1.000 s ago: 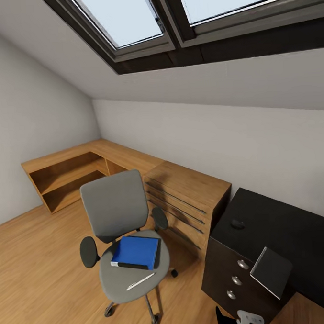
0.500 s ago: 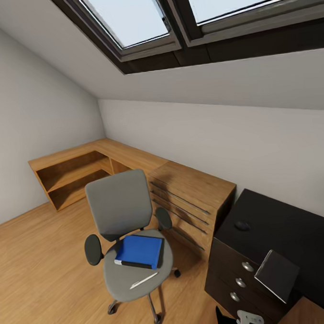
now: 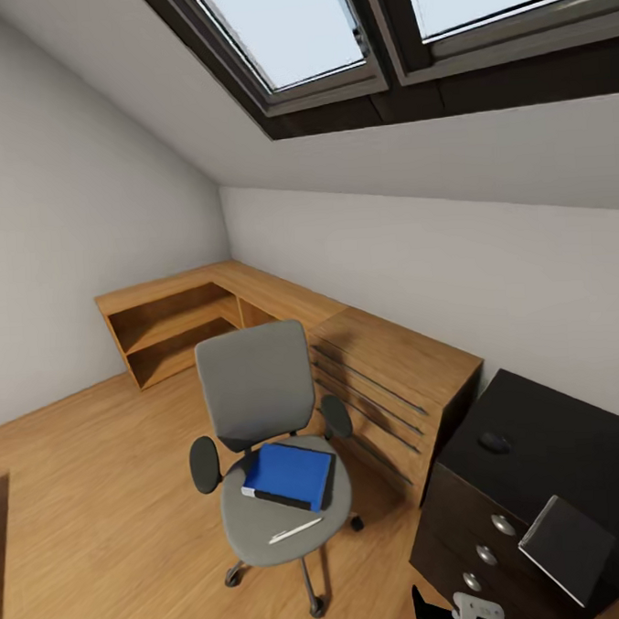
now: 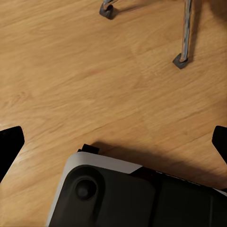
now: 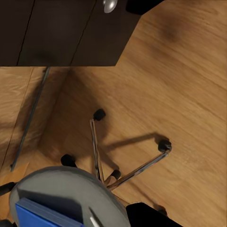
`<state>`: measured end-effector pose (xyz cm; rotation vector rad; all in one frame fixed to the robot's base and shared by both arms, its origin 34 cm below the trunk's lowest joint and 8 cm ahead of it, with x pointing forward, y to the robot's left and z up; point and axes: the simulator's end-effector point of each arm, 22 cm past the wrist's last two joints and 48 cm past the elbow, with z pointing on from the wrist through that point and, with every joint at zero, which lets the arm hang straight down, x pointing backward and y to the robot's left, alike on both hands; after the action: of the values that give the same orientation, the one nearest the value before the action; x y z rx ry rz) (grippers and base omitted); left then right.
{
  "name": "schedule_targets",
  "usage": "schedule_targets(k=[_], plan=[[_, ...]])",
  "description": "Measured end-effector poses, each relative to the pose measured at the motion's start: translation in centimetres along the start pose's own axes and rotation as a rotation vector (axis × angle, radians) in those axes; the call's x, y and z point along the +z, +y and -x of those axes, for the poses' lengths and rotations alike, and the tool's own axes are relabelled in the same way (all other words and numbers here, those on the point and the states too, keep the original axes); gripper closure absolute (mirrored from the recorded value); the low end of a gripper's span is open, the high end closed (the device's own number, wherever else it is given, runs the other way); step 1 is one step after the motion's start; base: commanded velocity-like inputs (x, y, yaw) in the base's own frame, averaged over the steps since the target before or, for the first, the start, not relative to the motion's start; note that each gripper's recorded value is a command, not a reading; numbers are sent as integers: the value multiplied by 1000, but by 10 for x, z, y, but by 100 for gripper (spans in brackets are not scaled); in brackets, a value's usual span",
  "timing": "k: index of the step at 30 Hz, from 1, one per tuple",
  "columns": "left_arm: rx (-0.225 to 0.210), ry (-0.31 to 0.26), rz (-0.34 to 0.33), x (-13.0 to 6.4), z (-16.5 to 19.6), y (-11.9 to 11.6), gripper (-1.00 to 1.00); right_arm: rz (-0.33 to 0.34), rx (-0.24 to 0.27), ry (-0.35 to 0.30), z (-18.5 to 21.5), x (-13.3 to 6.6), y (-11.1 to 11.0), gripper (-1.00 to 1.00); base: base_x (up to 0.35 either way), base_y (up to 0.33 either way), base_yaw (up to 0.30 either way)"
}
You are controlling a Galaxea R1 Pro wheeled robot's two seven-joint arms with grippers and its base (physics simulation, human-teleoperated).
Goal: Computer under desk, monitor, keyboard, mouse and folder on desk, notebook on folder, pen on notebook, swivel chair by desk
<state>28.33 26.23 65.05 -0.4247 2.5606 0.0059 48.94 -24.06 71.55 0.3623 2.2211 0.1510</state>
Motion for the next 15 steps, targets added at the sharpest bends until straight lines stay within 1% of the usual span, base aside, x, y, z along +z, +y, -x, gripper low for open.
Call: schedule_targets(k=[15], plan=[[-1, -1, 1, 0, 0, 0, -100, 1, -4, -1, 1, 0, -1, -100, 0, 0, 7]])
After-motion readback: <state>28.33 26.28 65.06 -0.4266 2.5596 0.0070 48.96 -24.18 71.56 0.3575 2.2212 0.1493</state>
